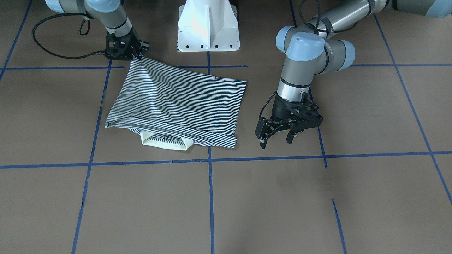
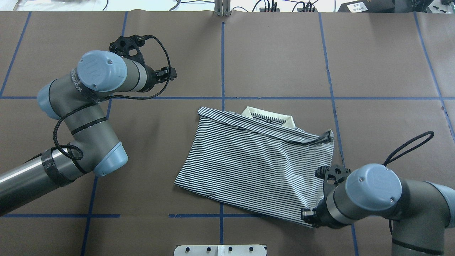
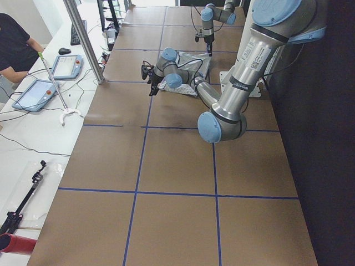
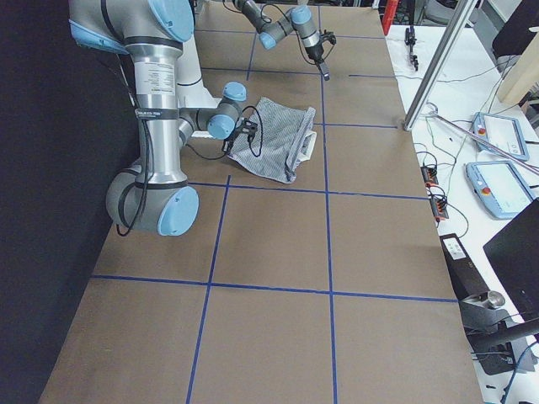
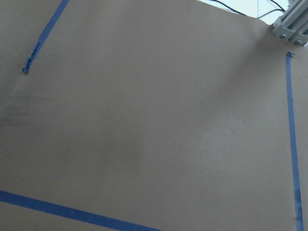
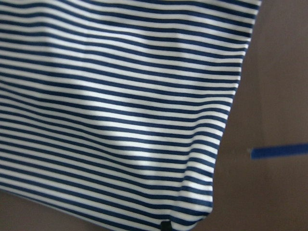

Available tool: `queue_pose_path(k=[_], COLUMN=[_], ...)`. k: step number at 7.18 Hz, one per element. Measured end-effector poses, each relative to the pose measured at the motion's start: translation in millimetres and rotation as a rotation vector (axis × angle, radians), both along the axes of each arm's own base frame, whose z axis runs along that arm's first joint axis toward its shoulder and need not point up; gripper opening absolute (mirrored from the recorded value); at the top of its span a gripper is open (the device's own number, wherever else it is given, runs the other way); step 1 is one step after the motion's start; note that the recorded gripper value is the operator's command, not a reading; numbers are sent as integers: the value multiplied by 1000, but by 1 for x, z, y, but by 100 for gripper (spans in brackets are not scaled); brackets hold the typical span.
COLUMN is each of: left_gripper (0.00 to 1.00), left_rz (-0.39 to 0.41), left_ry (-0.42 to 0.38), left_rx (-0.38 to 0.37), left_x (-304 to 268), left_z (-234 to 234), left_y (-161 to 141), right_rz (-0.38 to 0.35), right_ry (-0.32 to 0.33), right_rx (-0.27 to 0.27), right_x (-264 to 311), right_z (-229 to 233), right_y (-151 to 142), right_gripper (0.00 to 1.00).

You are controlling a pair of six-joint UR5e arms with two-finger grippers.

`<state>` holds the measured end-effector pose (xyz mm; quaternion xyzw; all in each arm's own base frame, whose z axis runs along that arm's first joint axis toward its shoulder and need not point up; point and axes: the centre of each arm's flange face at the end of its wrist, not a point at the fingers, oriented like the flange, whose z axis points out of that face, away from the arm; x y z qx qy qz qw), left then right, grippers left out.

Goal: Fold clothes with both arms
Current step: 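Drag the folded shirt with the right gripper toward the robot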

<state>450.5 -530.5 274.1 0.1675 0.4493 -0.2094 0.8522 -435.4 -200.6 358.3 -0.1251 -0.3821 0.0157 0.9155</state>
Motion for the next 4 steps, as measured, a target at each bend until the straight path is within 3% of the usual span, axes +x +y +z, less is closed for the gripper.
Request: queue_pose_path(k=[2, 4], left_gripper=[100, 100], left_rz=[5, 39], left_ry=[4, 10], left_rx=[2, -5], left_x=[1, 7], left_z=[-2, -7], left_y=[3, 16], right_rz=[-15, 79], right_ry=[2, -26], right_rx=[-44, -55], right_x=[-1, 19], right_z=[-7, -21], right_y=[31, 2], right_gripper=[100, 100])
